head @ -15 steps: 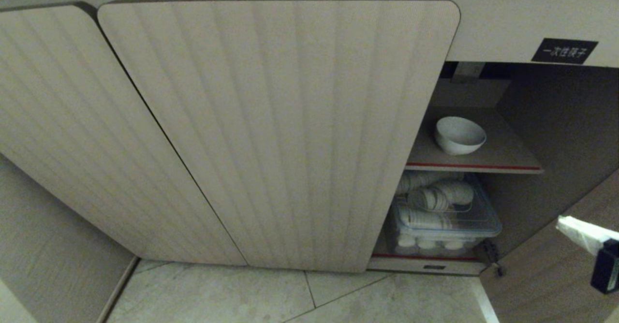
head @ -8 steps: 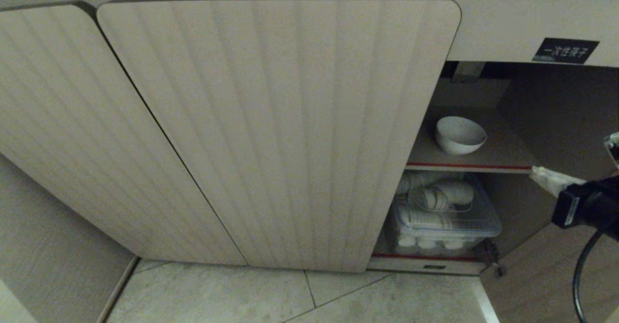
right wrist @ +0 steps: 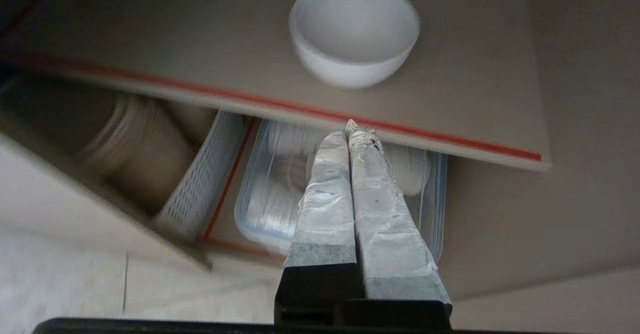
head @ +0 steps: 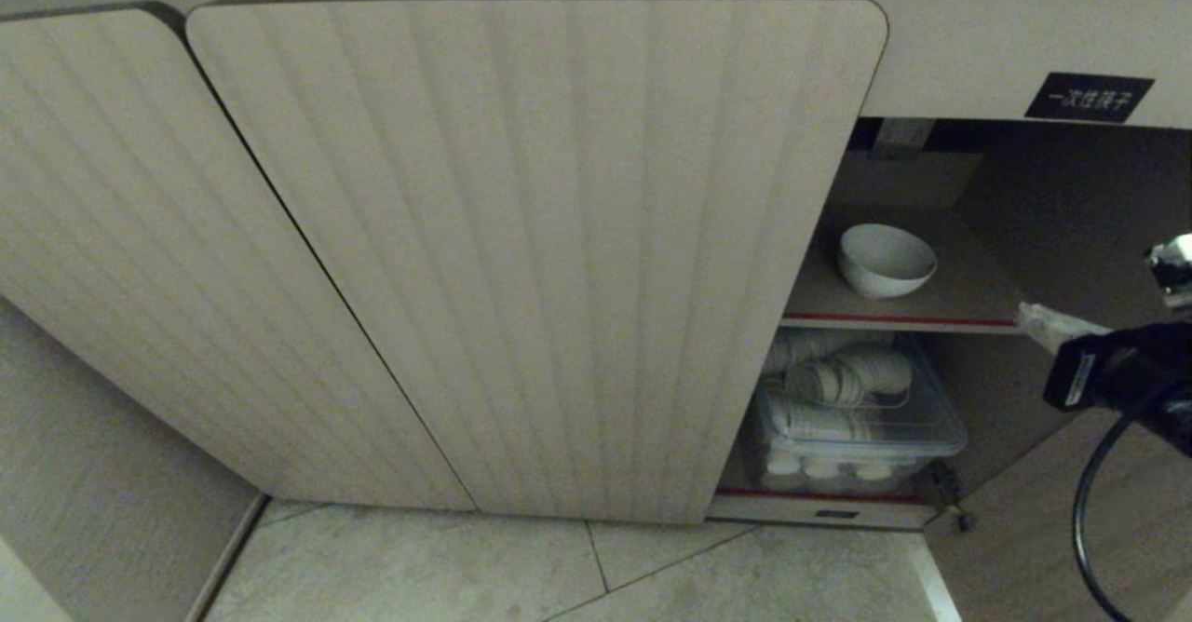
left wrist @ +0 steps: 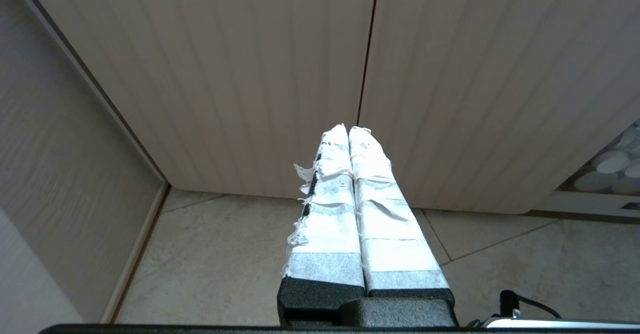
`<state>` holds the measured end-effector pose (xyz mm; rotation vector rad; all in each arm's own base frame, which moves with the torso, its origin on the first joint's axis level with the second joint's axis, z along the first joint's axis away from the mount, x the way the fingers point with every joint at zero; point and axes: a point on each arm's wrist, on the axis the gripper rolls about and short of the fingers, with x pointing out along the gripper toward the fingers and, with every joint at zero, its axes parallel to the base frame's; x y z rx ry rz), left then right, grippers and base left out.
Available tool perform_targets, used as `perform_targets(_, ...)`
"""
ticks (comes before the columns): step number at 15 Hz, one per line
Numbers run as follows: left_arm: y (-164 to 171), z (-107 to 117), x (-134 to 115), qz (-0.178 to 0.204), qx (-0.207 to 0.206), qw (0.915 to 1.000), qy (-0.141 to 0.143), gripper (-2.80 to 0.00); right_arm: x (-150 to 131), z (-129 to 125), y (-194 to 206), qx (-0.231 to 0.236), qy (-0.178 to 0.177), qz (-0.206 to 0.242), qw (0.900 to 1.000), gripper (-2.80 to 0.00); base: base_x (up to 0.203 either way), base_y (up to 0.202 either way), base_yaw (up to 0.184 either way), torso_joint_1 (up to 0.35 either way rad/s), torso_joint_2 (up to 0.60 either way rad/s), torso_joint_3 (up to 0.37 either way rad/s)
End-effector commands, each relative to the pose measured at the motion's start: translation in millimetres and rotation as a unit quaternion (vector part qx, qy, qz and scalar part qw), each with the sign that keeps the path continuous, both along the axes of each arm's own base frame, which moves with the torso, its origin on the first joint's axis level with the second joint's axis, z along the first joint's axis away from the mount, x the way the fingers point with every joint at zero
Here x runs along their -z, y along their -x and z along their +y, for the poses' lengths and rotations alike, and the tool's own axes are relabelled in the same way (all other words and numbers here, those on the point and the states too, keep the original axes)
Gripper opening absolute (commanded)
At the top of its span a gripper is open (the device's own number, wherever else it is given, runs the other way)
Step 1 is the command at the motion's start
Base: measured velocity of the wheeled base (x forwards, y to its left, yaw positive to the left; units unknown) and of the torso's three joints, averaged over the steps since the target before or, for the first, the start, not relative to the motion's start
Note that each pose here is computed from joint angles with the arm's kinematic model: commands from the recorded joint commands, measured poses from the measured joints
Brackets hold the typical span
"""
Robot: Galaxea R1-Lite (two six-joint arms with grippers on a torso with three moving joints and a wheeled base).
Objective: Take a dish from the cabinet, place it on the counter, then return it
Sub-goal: Take the bowl from the cabinet
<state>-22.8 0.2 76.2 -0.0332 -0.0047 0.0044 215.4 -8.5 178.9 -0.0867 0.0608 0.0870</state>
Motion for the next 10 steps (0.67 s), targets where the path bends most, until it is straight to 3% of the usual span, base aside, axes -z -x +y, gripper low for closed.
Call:
perform_targets(1, 0.0, 0.0, 0.0, 0.000, 0.000, 1.0000, 0.000, -2.80, 10.0, -1.7, -18.1, 0.017, -0.011, 0.016, 1.000, -2.80, 0.000, 0.000, 0.000, 0.000, 0.00, 0.000)
perform_targets(4, 0.0, 0.0, 0.2, 0.000, 0.000, 1.0000, 0.000, -2.80, 8.1, -4.0, -42.2, 0.036, -0.046, 0.007, 0.998, -2.80, 0.000, 0.000, 0.000, 0.000, 0.00, 0.000)
perform_targets(10, 0.0, 0.0, 0.2, 0.000, 0.000, 1.0000, 0.000, -2.80, -4.4, -7.1, -70.5, 0.040, -0.051, -0.018, 0.998, -2.80, 0.000, 0.000, 0.000, 0.000, 0.00, 0.000)
